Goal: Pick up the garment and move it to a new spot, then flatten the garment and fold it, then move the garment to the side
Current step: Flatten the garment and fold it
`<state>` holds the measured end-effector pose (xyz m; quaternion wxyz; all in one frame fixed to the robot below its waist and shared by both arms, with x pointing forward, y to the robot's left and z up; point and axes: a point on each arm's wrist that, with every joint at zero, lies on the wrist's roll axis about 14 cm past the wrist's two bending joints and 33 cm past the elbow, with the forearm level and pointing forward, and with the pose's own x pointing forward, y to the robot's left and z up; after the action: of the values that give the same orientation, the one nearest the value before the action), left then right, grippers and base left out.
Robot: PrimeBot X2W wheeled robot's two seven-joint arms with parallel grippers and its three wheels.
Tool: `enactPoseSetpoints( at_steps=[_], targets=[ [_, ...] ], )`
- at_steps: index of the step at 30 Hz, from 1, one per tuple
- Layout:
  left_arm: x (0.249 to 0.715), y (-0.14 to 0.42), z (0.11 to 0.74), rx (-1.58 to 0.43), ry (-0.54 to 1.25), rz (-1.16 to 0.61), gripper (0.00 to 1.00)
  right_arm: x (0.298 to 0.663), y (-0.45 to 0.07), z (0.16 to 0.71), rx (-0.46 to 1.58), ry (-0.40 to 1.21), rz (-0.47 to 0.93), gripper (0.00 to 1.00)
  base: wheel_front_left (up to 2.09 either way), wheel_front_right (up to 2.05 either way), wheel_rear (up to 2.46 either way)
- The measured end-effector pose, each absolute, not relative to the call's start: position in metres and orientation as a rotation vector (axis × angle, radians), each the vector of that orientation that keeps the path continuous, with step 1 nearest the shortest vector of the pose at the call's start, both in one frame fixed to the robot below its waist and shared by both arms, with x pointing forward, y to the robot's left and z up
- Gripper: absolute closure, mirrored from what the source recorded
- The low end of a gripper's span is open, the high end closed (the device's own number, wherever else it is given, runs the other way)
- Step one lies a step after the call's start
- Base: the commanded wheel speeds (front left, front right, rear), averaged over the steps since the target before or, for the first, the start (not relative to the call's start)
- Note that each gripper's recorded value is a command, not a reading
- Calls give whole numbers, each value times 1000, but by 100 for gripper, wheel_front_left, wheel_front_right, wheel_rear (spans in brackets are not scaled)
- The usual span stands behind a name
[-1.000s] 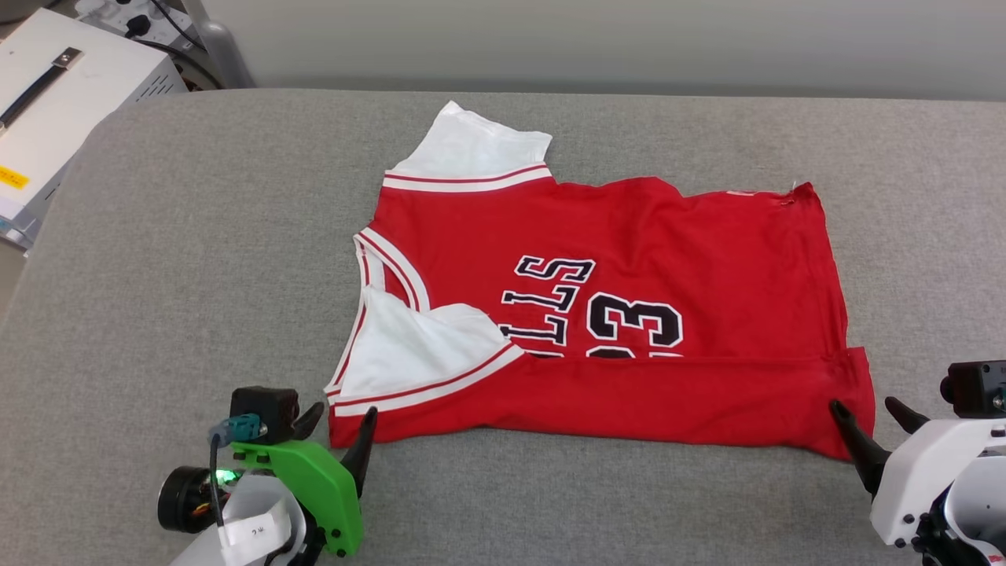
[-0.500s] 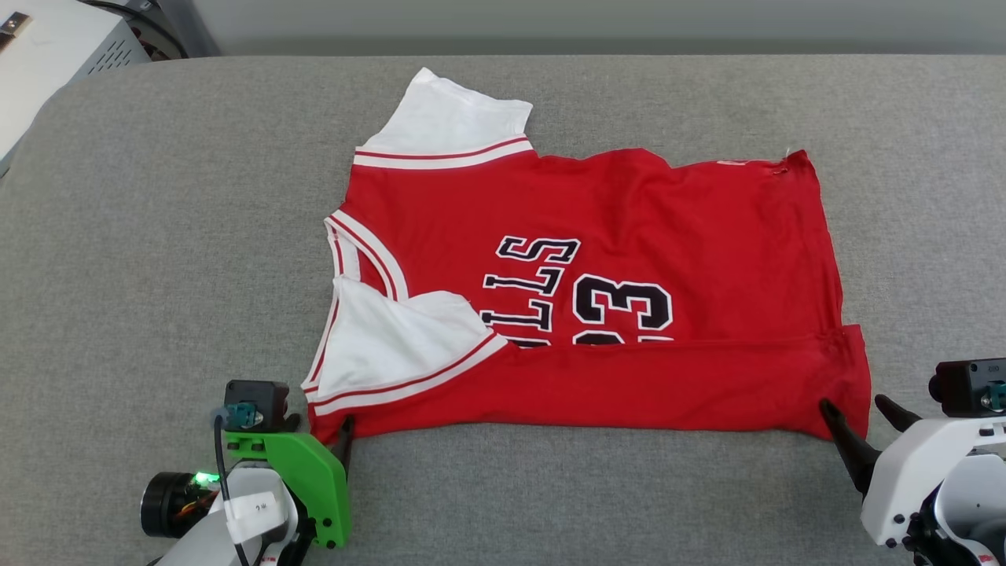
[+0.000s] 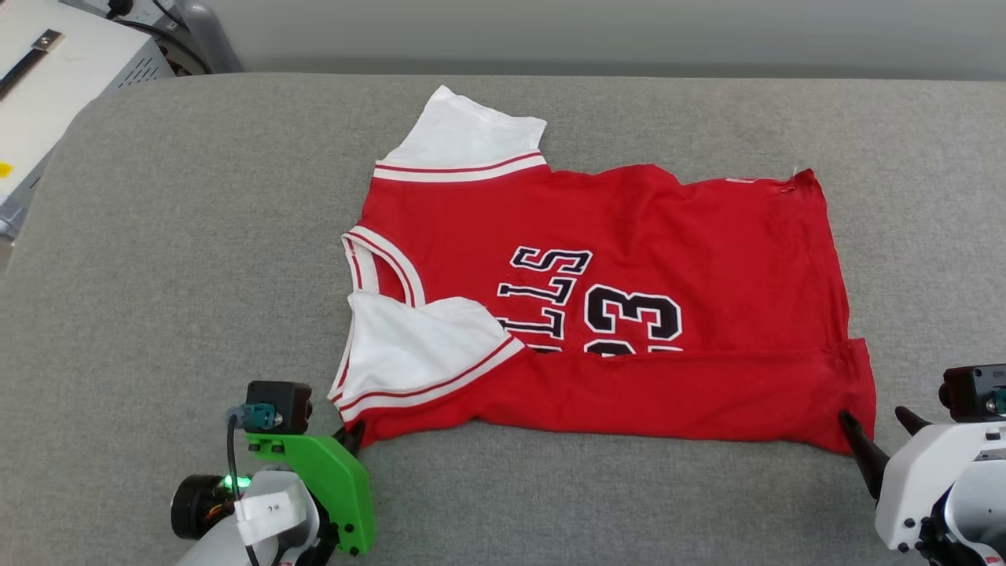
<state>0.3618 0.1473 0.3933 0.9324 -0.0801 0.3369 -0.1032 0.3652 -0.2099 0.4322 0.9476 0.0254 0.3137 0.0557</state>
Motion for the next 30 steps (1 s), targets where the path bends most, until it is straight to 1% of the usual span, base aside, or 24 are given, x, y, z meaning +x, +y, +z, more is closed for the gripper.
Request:
enactPoseSetpoints(
  at_steps=[5,9,16,17,18,19,25,30],
  targets=[
    [365,145,420,-170,607,-228,100,362,-210,417,37,696,98,0,0,0,0],
    [366,146,433,-161,577,-228,100,360,-211,401,31,747,80,0,0,0,0],
    [364,149,434,-157,585,-224,100,363,-206,385,44,796,76,0,0,0,0],
    [364,148,434,-158,586,-225,100,362,-205,383,44,801,77,35,0,0,0],
    [364,148,433,-157,589,-226,100,362,-205,382,46,806,78,56,0,0,0],
    [363,148,433,-157,592,-226,100,362,-205,381,50,808,78,99,0,0,0],
    [360,153,428,-139,612,-218,100,362,-208,382,54,802,69,100,0,0,0],
    [347,154,424,-124,635,-225,100,364,-228,400,37,752,33,100,0,0,0]
  ],
)
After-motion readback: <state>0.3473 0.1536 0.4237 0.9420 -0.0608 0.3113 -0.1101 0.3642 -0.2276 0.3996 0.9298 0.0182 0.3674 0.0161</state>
